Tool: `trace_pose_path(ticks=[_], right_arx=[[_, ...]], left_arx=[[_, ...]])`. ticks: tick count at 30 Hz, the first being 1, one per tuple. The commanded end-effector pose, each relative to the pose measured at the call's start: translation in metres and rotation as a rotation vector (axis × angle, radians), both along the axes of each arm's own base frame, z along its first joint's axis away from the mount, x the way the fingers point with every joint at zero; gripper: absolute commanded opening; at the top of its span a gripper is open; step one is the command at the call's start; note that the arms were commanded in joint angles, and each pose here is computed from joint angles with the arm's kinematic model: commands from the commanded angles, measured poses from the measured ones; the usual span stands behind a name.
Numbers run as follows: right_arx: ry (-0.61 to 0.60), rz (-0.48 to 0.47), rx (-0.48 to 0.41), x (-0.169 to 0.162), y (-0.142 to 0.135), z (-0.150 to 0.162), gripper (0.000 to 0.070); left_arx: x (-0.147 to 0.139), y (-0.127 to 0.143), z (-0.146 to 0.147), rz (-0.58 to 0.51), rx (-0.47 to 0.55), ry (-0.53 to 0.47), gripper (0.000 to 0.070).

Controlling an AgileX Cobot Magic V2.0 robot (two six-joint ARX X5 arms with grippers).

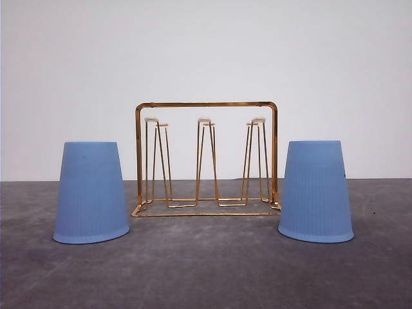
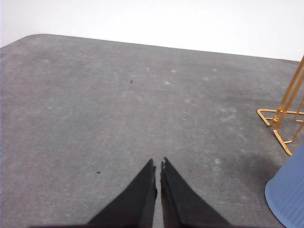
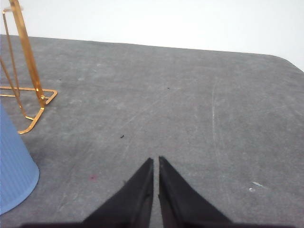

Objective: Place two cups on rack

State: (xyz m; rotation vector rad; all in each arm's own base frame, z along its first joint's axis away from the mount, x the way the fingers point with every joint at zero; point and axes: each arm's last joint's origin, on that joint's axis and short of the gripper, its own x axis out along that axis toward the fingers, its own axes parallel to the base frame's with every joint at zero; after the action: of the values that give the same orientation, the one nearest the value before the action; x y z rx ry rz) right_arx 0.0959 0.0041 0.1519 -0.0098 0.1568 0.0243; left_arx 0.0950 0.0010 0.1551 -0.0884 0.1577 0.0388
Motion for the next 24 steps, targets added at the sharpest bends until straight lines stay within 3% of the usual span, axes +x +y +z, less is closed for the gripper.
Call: trace_pose_path(ticks=[1, 11, 16, 20, 24], right_arx=[[-0.009, -0.001, -0.003, 0.0, 0.0, 0.0, 0.0018], [-0.012, -0.001, 0.01, 0.0, 0.0, 0.001, 0.0018], [-0.025, 0.02, 0.091, 0.0, 0.001, 0.004, 0.0013], [-0.067, 0.041, 0.194, -0.003, 0.002, 0.025, 0.0006], [-0.091, 0.056, 0.272, -0.006, 0.002, 0.062, 0.0006]], left_arx=[[0.001, 0.0, -0.006, 0.004, 0.0, 0.019, 0.0], [0.002, 0.0, 0.001, -0.003, -0.011, -0.052, 0.0], [0.001, 0.0, 0.009, 0.014, -0.15, -0.087, 0.0], [-0.005, 0.0, 0.034, 0.021, -0.286, -0.115, 0.0003], [-0.009, 0.0, 0.073, 0.021, -0.307, -0.096, 0.0003]])
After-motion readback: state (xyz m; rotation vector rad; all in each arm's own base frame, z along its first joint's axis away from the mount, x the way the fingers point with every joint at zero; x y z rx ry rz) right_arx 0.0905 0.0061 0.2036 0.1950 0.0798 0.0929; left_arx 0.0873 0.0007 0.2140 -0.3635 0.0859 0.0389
